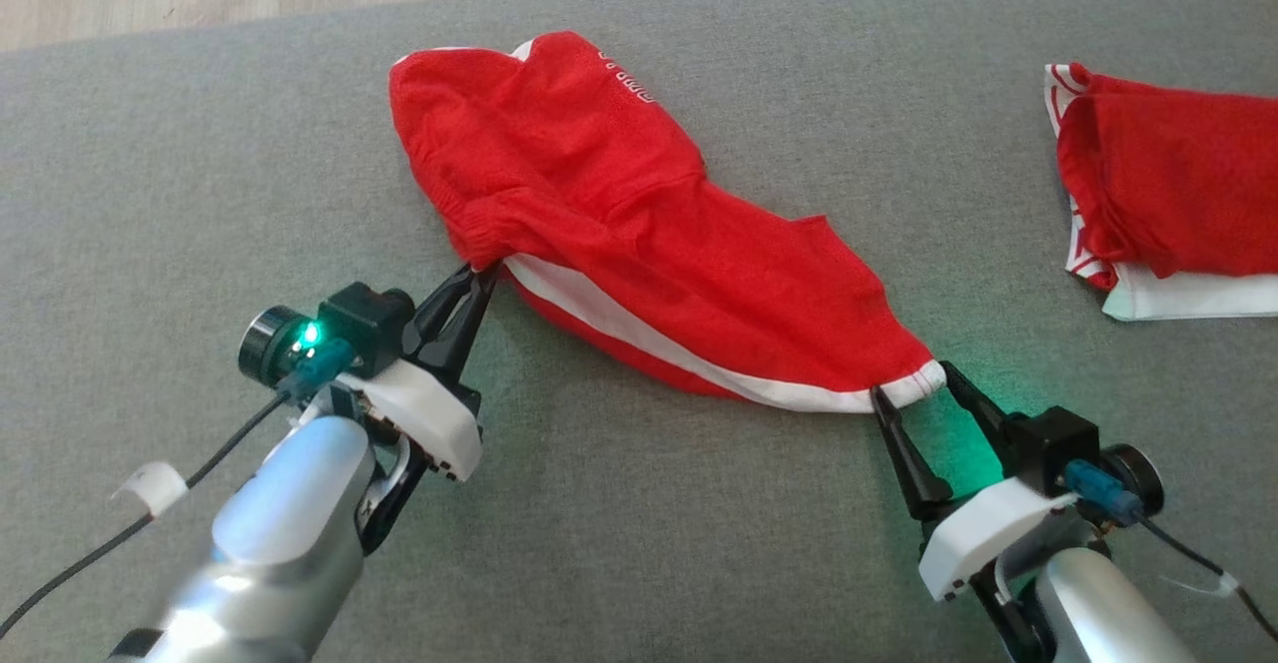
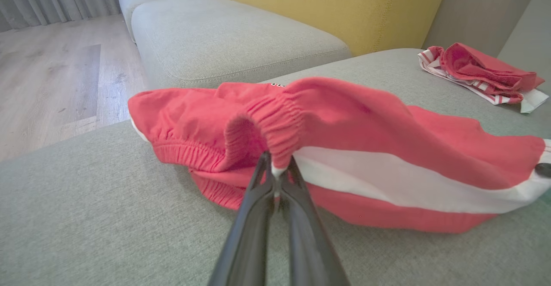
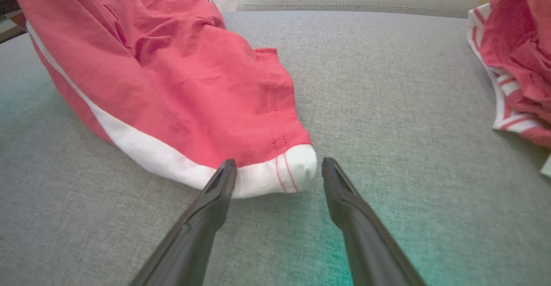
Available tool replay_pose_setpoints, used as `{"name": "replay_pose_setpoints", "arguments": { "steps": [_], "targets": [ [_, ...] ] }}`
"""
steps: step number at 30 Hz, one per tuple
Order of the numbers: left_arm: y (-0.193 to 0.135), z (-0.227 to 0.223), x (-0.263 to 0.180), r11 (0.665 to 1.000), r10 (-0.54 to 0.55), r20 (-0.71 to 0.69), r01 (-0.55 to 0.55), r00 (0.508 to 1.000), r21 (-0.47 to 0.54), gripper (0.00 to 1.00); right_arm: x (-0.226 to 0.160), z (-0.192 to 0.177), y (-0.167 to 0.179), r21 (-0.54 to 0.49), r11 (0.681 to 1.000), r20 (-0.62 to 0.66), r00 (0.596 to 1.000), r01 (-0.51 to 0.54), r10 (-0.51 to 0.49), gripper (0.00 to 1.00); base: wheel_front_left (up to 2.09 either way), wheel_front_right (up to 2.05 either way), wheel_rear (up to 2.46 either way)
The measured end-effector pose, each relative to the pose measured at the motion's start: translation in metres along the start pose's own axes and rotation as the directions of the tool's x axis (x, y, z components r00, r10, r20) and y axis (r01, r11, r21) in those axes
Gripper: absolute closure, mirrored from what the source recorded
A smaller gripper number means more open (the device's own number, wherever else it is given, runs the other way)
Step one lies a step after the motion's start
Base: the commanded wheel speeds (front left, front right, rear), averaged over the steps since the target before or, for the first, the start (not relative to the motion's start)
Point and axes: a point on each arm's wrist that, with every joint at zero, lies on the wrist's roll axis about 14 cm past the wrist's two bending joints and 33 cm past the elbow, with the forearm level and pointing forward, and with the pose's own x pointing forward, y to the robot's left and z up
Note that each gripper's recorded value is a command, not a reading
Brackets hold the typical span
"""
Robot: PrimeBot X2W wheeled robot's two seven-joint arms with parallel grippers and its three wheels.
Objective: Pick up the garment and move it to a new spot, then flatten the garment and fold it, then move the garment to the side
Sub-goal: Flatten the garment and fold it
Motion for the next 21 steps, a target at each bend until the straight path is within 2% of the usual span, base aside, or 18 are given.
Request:
{"name": "replay_pose_setpoints", "arguments": {
  "steps": [11,12,13,14,15,21],
  "targets": [
    [-0.0047,-0.0008,-0.0043,1.000,-0.005,-0.005,0.005,1.000,-0.003,1.00,0.0018,0.0030,-0.0009,-0.023,1.000,0.000,1.000,-0.012,0.012,0.00,0.00,0.00,0.00],
    [-0.0050,-0.0016,-0.0049,1.000,-0.006,-0.010,0.006,1.000,-0.001,1.00,0.0014,0.0022,-0.0006,-0.025,1.000,-0.003,1.000,-0.013,0.013,0.04,0.00,0.00,0.00],
    [-0.0050,-0.0018,-0.0054,1.000,-0.007,-0.012,0.007,1.000,0.002,1.00,0.0009,0.0012,-0.0008,-0.027,1.000,-0.006,1.000,-0.014,0.014,0.31,0.00,0.00,0.00],
    [-0.0052,-0.0014,-0.0059,1.000,-0.008,-0.012,0.008,1.000,0.004,1.00,0.0006,0.0005,-0.0011,-0.027,1.000,-0.009,1.000,-0.014,0.014,0.71,0.00,0.00,0.00],
    [-0.0057,-0.0006,-0.0061,1.000,-0.009,-0.010,0.009,1.000,0.002,1.00,0.0002,-0.0001,-0.0015,-0.024,1.000,-0.010,1.000,-0.014,0.013,1.00,0.00,0.00,0.00],
    [-0.0059,0.0012,-0.0085,1.000,-0.007,-0.011,0.008,1.000,0.004,1.00,-0.0006,-0.0001,0.0014,-0.034,0.999,-0.012,1.000,-0.025,0.025,1.00,0.00,0.00,0.00]
  ]
}}
